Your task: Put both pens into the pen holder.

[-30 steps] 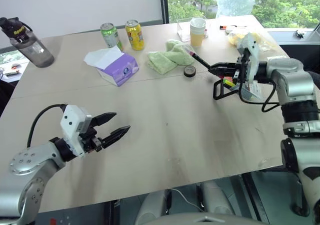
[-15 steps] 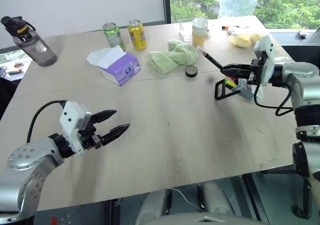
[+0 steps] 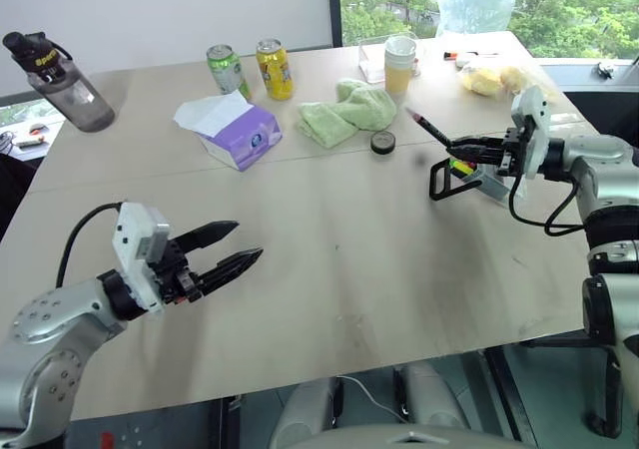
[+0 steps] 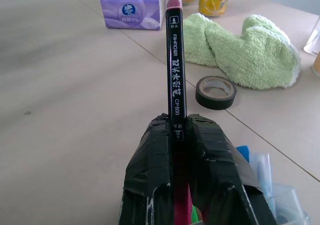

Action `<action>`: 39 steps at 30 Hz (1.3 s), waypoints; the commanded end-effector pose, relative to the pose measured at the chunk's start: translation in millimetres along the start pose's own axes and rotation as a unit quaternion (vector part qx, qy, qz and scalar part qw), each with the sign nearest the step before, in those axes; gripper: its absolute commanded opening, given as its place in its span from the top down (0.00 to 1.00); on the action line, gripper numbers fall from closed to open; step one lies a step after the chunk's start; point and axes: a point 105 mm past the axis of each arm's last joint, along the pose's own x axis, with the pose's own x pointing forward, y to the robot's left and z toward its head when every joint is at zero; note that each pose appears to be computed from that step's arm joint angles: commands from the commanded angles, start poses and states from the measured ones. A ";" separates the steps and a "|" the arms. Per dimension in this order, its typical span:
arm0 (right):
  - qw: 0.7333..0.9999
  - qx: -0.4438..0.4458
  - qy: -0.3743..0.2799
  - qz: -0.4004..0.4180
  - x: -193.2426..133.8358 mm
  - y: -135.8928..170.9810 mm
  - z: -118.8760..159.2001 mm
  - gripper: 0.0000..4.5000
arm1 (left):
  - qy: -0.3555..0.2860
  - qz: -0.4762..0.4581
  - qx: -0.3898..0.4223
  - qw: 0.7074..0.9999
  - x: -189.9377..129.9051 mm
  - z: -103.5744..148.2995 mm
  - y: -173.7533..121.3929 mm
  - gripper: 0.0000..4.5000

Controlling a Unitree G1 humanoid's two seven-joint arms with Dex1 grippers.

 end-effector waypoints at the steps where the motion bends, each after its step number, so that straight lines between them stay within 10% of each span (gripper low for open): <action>1: 0.999 -0.035 -0.015 0.003 -1.0 -3.0 18.5 0.99 | -0.009 -0.038 0.010 0.999 -1.8 12.4 -14.4 0.22; 39: 0.998 -0.043 0.039 -0.015 -39.8 -8.9 -13.5 0.99 | -0.014 -0.092 0.054 0.994 6.7 31.7 -14.5 0.22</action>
